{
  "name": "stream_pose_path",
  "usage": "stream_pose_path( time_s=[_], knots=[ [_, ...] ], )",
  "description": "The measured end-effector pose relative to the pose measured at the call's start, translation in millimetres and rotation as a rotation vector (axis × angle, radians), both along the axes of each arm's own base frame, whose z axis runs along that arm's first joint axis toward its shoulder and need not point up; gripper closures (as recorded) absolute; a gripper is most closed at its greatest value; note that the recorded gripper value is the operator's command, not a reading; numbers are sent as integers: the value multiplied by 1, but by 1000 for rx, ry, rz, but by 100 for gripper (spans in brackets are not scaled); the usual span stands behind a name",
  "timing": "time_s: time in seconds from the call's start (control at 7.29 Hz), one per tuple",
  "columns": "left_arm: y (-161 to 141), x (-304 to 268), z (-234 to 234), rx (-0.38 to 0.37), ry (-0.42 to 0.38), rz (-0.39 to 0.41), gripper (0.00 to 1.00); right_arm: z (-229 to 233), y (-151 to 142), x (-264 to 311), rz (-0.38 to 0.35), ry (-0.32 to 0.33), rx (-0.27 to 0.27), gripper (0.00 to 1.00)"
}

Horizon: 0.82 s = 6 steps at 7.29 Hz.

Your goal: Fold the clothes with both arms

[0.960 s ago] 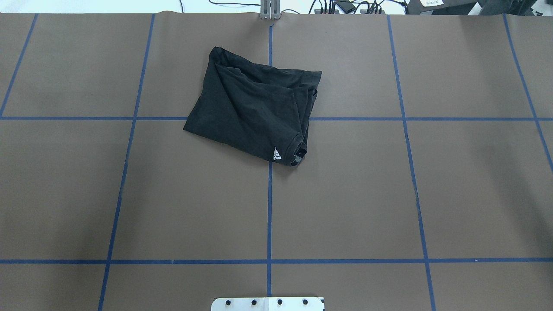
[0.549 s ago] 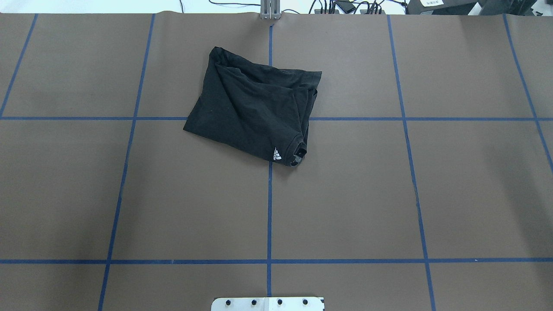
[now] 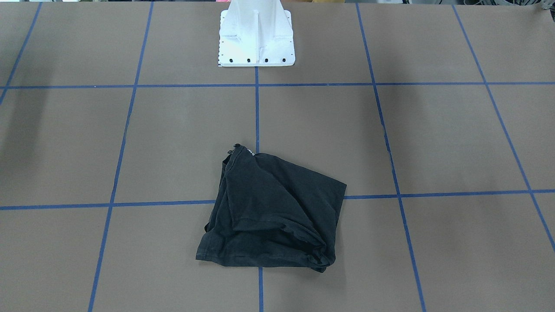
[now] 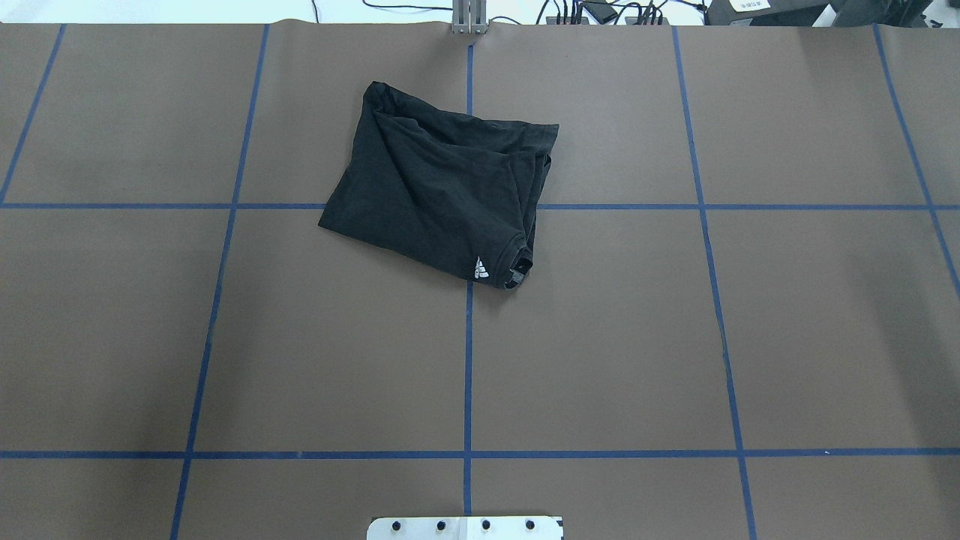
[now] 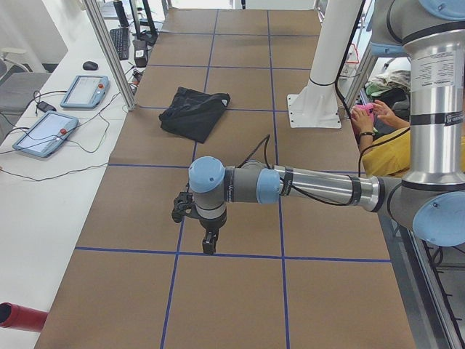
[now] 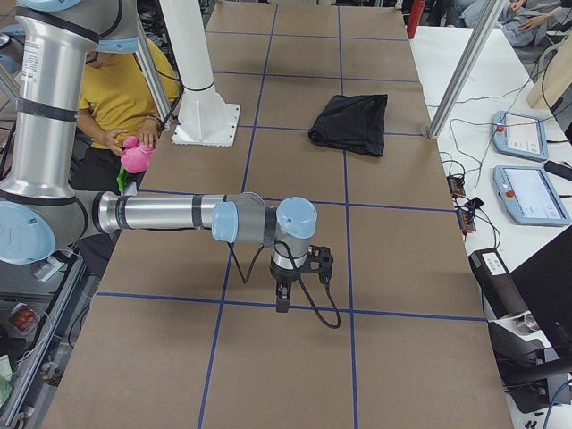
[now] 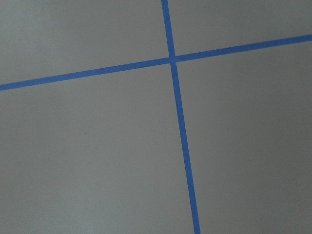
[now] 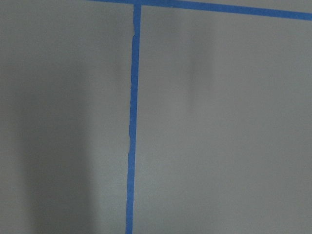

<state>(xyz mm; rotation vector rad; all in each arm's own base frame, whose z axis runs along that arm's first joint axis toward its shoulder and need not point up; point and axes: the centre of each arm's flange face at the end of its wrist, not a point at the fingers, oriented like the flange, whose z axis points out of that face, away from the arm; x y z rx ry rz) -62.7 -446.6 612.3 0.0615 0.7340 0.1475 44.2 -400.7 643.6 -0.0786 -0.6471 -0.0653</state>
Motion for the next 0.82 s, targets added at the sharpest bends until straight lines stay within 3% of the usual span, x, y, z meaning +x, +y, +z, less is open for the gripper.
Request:
stream_pose_path(
  time_s=[0.82],
  knots=[
    [1,1,3,-7,-1,-1,0,-13,-6,-3,1,-34,26,0]
  ],
)
